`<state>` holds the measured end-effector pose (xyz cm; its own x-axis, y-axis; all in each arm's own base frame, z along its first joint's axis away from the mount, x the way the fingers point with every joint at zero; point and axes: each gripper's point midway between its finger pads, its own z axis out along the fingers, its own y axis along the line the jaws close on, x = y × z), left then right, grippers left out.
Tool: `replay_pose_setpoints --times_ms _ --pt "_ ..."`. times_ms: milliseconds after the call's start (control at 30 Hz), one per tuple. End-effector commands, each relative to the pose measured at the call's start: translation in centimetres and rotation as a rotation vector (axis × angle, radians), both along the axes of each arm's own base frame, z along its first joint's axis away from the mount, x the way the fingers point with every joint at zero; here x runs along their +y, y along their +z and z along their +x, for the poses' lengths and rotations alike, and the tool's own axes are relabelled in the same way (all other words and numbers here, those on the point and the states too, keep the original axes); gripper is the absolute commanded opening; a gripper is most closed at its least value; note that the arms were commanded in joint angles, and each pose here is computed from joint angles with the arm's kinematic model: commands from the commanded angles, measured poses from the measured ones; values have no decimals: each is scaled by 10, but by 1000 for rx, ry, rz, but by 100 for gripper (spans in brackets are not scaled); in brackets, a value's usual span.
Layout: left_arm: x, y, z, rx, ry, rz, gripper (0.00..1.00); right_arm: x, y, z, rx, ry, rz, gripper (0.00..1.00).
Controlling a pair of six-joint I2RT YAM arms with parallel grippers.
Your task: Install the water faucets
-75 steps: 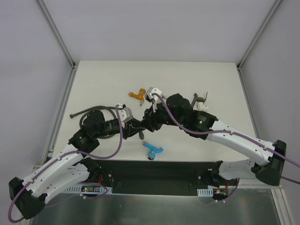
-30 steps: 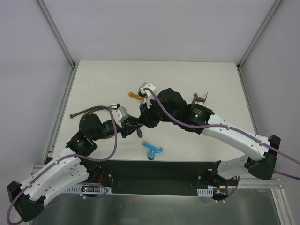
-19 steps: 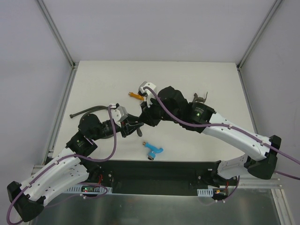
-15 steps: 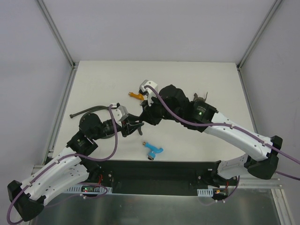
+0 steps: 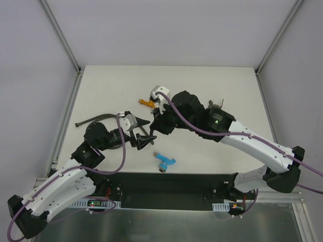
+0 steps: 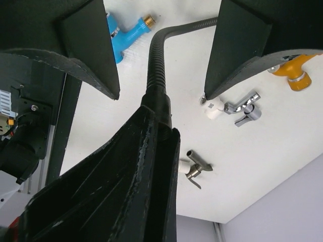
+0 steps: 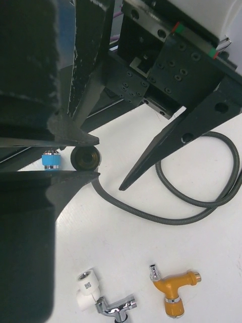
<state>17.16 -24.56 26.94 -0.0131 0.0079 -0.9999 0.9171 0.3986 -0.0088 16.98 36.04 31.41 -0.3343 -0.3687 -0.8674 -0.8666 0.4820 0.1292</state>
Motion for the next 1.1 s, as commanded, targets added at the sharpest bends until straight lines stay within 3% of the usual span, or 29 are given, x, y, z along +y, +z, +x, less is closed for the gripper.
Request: replay_pose_setpoints --times_ms 0,367,633,933,1067 --pt "0 24 -5 -79 -18 -73 65 6 10 -2 -7 9 42 2" --pt "0 23 -4 -73 -10 -79 55 19 6 -8 13 41 51 2" --pt "0 24 -5 -73 -18 -80 38 24 5 -11 26 48 56 2" --pt "-1 23 -6 -72 -24 -78 40 19 14 -10 8 31 82 2" --pt "-1 22 -6 -70 -27 -76 22 19 14 -11 11 29 83 2"
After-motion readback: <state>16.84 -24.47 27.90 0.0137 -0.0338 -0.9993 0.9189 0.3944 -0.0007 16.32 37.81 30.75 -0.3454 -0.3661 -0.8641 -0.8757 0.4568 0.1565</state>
